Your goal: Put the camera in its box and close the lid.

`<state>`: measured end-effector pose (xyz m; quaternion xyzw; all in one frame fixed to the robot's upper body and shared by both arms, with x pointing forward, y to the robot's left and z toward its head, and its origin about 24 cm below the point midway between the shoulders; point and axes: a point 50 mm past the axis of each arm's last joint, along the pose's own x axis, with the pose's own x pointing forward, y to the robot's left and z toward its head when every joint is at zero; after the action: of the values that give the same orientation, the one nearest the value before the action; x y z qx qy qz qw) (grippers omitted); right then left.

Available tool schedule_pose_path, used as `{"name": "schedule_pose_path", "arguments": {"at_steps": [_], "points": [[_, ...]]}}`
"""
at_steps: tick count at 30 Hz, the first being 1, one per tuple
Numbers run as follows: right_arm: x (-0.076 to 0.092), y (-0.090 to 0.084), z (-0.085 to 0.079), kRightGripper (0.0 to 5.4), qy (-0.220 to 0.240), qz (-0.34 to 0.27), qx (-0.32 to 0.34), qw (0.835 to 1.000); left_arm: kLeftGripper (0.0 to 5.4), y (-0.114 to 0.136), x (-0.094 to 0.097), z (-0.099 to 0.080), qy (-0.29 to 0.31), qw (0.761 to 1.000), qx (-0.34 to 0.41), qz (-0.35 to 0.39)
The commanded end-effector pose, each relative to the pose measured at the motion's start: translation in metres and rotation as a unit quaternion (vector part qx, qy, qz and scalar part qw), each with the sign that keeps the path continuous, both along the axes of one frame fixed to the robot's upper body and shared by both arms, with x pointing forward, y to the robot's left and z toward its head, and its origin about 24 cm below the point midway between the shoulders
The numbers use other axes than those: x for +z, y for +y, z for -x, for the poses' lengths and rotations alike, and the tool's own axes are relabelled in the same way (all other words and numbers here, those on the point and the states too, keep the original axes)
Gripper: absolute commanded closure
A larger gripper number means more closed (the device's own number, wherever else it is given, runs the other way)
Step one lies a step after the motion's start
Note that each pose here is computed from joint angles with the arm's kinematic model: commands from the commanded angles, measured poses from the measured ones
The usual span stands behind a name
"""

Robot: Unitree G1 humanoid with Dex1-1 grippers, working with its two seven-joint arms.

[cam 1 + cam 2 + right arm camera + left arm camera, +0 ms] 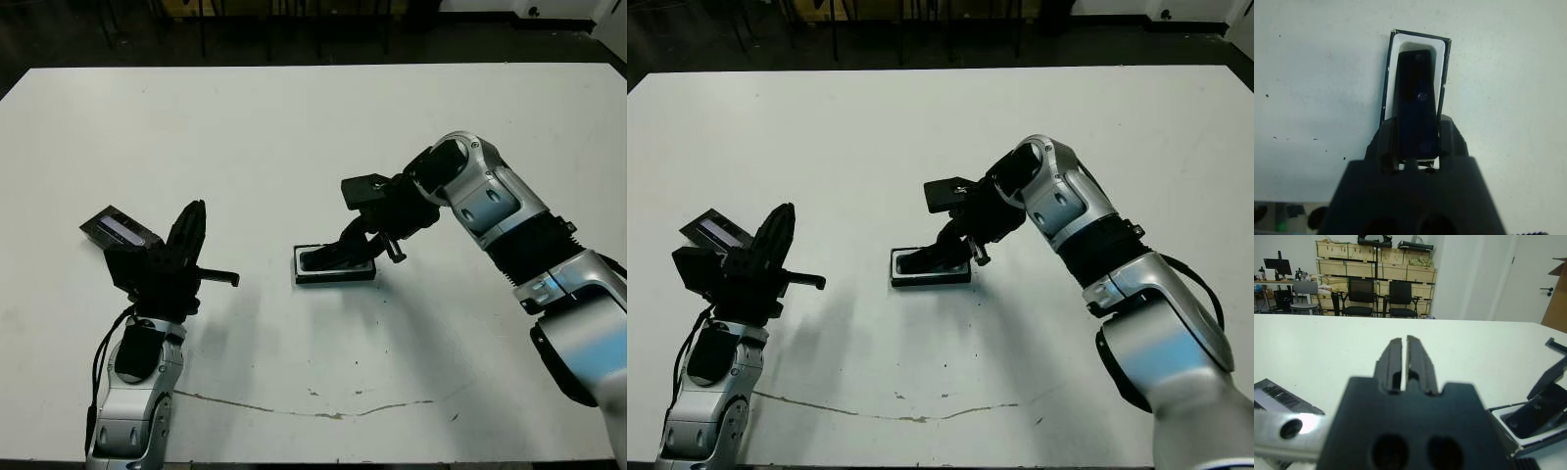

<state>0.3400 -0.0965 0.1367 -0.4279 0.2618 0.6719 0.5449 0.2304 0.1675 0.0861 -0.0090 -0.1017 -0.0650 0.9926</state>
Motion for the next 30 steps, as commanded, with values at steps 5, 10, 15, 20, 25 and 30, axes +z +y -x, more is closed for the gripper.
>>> {"name": "schedule_pose_path", "arguments": {"at_steps": [5, 10, 15, 20, 25, 30], "points": [[-0.014, 0.012, 0.010, 4.72, 0.021, 0.004, 0.021, 1.000, 5.40, 0.002, -0.007, 0.002, 0.016, 1.000, 0.004, -0.005], [-0.016, 0.013, 0.011, 4.72, 0.036, 0.016, 0.023, 0.999, 5.40, 0.002, -0.007, 0.001, 0.016, 1.000, 0.004, -0.002], [-0.019, 0.013, 0.012, 4.72, 0.039, 0.014, 0.026, 0.999, 5.40, 0.002, -0.007, 0.001, 0.016, 1.000, 0.004, -0.004], [-0.017, 0.008, 0.010, 4.54, 0.076, 0.011, 0.006, 0.997, 5.40, 0.001, -0.006, 0.000, 0.016, 1.000, 0.005, -0.004], [-0.003, 0.001, 0.004, 3.70, 0.052, -0.024, 0.058, 0.997, 5.40, 0.001, -0.006, 0.000, 0.017, 1.000, 0.002, 0.000], [0.012, -0.010, -0.002, 2.82, 0.030, -0.042, 0.050, 0.997, 5.40, 0.001, -0.006, 0.000, 0.018, 1.000, 0.003, -0.003]]}}
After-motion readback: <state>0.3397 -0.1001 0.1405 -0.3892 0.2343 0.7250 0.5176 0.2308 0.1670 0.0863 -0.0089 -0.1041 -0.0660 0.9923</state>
